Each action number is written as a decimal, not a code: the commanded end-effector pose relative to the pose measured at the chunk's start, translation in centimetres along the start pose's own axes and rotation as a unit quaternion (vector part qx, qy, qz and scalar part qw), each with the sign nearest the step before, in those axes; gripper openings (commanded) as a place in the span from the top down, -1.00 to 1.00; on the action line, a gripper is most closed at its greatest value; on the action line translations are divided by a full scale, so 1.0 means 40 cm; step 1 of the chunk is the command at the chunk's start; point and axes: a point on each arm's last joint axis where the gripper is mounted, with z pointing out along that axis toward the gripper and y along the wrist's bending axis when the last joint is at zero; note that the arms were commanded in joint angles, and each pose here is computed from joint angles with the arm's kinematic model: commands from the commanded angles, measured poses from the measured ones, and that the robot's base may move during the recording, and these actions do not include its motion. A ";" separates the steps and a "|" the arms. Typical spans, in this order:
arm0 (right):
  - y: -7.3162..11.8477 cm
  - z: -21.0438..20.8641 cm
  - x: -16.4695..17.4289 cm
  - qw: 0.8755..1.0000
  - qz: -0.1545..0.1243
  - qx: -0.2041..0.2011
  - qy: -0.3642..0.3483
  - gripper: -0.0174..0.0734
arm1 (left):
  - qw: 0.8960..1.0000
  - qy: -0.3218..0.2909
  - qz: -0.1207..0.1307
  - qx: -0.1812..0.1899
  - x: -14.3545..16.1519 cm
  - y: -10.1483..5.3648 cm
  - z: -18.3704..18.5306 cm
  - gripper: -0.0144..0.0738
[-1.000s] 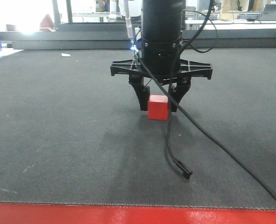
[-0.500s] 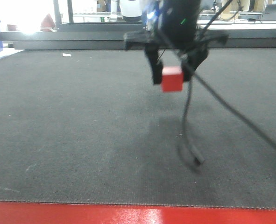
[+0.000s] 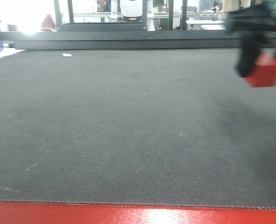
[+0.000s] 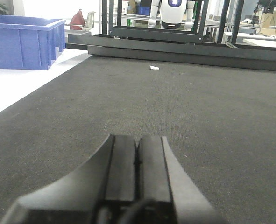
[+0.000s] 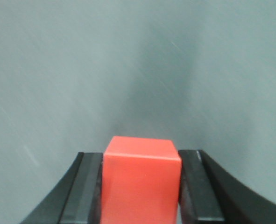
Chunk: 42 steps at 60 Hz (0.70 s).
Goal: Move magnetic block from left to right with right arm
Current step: 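Raise the held red cube with the right gripper, clear of the table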
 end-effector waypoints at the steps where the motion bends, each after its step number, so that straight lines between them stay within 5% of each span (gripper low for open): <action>1: -0.018 -0.081 0.027 0.996 -0.005 -0.014 -0.083 0.22 | 0.999 -0.047 -0.002 0.002 -0.015 -0.001 -0.003 0.94; 23: -0.063 -0.246 0.217 0.980 -0.010 -0.033 -0.197 0.22 | 0.999 -0.047 -0.002 0.002 -0.015 -0.001 -0.003 0.94; 42: -0.100 -0.410 0.330 0.938 -0.011 -0.039 -0.344 0.22 | 0.999 -0.047 -0.002 0.002 -0.015 -0.001 -0.003 0.94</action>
